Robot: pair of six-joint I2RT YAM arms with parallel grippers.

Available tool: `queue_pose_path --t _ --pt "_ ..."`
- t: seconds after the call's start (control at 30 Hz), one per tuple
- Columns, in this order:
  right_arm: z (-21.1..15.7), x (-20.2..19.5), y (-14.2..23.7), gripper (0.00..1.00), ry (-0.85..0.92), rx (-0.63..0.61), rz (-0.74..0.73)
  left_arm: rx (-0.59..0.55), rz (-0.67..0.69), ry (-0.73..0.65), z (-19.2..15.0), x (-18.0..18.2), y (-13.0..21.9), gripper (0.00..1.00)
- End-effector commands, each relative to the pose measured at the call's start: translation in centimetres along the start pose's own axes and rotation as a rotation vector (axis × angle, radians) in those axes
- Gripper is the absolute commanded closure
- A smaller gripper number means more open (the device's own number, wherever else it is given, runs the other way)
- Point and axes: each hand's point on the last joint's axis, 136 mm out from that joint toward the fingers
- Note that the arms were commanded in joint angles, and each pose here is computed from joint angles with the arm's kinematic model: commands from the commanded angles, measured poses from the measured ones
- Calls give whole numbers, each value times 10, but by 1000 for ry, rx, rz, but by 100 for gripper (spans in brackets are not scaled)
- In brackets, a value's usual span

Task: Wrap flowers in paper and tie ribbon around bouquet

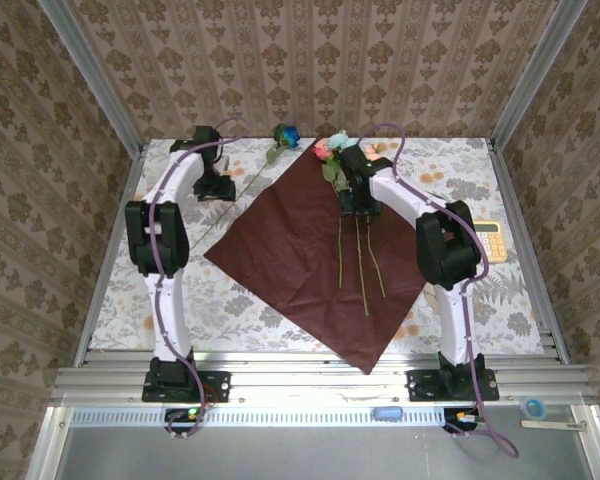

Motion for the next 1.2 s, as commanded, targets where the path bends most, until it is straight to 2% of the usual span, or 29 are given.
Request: queue_pose_path --t 0.0,0.27,0.47,0.63,0.7,0.87,0.97,1.0,1.17 --pt "-3 3 57 40 -7 -42 51 -17 19 -1 15 -2 -7 51" --pt "-50 -11 98 40 -62 -35 127 -111 60 21 50 -19 -29 50" --pt "-76 -28 117 40 -48 -44 108 -77 118 27 53 -17 -54 49" --pt "-84 -40 136 39 -55 -73 107 -61 66 47 52 -26 -75 50" --pt "-86 -44 142 39 -59 -83 106 -44 51 53 50 -33 -83 58" --pt "-89 -52 149 40 -69 -105 101 18 68 44 36 -44 -96 84" --pt "-89 -52 147 40 -73 -103 101 58 100 57 26 -35 -96 96" --pt "-89 -52 148 40 -76 -103 105 65 114 59 25 -31 -93 99" --pt "-85 -48 152 41 -81 -117 122 82 189 78 17 -1 -71 100"
Point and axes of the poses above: each hand's point on the last joint's axis, 136 mm out from that joint toward the fingers, its own y axis back along the fingers, its own x axis along the line the jaws close on, z = x × y, and after that the axes turned 12 degrees about -y, right-handed
